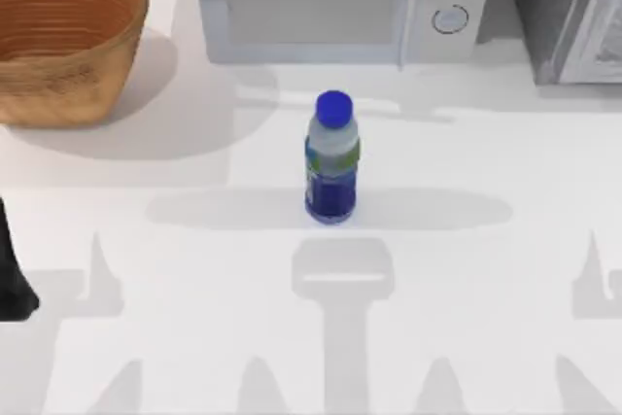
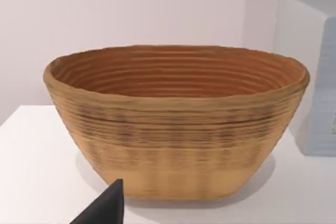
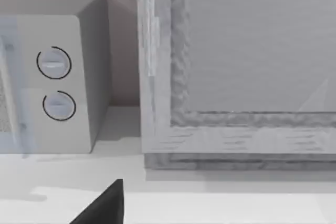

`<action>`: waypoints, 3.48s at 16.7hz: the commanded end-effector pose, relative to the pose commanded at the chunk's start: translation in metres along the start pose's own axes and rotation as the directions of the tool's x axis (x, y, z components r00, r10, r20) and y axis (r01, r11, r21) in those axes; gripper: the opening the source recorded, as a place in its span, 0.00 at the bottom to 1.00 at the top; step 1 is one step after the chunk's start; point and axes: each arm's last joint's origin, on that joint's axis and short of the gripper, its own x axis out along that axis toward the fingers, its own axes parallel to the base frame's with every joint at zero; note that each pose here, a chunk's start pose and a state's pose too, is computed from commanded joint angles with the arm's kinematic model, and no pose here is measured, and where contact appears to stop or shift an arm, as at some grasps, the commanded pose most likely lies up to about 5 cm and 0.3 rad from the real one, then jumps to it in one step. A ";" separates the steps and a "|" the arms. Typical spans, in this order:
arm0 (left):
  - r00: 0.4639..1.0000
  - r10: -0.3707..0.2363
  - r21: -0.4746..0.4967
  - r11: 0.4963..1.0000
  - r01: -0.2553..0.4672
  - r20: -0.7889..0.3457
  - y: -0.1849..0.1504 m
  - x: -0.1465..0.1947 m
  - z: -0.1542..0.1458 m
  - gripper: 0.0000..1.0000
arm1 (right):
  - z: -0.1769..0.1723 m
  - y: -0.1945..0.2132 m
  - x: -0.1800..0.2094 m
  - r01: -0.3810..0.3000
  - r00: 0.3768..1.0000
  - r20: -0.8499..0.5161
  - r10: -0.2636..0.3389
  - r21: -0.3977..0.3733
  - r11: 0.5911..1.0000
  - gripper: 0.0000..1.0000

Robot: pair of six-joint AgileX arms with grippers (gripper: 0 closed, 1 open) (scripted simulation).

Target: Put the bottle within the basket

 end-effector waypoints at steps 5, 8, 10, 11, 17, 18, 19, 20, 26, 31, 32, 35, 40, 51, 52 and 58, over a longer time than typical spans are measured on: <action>1.000 -0.010 0.005 1.000 0.010 -0.030 -0.001 0.003 -0.002 1.00 | 0.000 0.000 0.000 0.000 1.000 0.000 0.000 0.000 1.000 1.00; 0.997 -0.052 0.009 0.999 0.053 -0.057 -0.005 0.011 0.003 1.00 | 0.000 0.000 0.000 0.000 1.000 0.000 0.000 0.000 1.000 1.00; 0.993 -0.098 0.009 0.995 0.099 -0.060 -0.009 0.020 0.010 1.00 | 0.000 0.000 0.000 0.000 1.000 0.000 0.000 0.000 1.000 1.00; 0.990 -0.126 0.007 0.992 0.127 -0.058 -0.012 0.025 0.014 1.00 | 0.000 0.000 0.000 0.000 1.000 0.000 0.000 0.000 1.000 1.00; 0.947 -0.317 -0.004 0.948 0.317 -0.045 -0.040 0.071 0.030 1.00 | 0.000 0.000 0.000 0.000 1.000 0.000 0.000 0.000 1.000 1.00; 0.936 -0.349 -0.005 0.937 0.349 -0.046 -0.047 0.080 0.029 1.00 | 0.000 0.000 0.000 0.000 1.000 0.000 0.000 0.000 1.000 1.00; 0.923 -0.381 -0.006 0.925 0.381 -0.048 -0.054 0.089 0.027 1.00 | 0.000 0.000 0.000 0.000 1.000 0.000 0.000 0.000 1.000 1.00; 0.910 -0.412 -0.006 0.911 0.412 -0.051 -0.061 0.098 0.023 1.00 | 0.000 0.000 0.000 0.000 1.000 0.000 0.000 0.000 1.000 1.00; 0.817 -0.571 -0.006 0.820 0.572 -0.078 -0.107 0.139 -0.019 1.00 | 0.000 0.000 0.000 0.000 1.000 0.000 0.000 0.000 1.000 1.00; 0.744 -0.661 -0.007 0.748 0.663 -0.100 -0.137 0.151 -0.064 1.00 | 0.000 0.000 0.000 0.000 1.000 0.000 0.000 0.000 1.000 1.00; 0.732 -0.674 -0.007 0.736 0.677 -0.103 -0.141 0.152 -0.073 1.00 | 0.000 0.000 0.000 0.000 1.000 0.000 0.000 0.000 1.000 1.00; 0.703 -0.703 -0.006 0.707 0.707 -0.107 -0.151 0.152 -0.092 1.00 | 0.000 0.000 0.000 0.000 1.000 0.000 0.000 0.000 1.000 1.00; 0.687 -0.719 -0.006 0.692 0.722 -0.107 -0.156 0.152 -0.102 1.00 | 0.000 0.000 0.000 0.000 1.000 0.000 0.000 0.000 1.000 1.00; 0.687 -0.719 -0.006 0.692 0.722 -0.106 -0.186 0.182 -0.107 1.00 | 0.000 0.000 0.000 0.000 1.000 0.000 0.000 0.000 1.000 1.00; 0.687 -0.719 -0.006 0.692 0.722 -0.105 -0.193 0.189 -0.108 1.00 | 0.000 0.000 0.000 0.000 1.000 0.000 0.000 0.000 1.000 1.00; 0.687 -0.719 -0.006 0.692 0.722 -0.107 -0.206 0.200 -0.109 1.00 | 0.000 0.000 0.000 0.000 1.000 0.000 0.000 0.000 1.000 1.00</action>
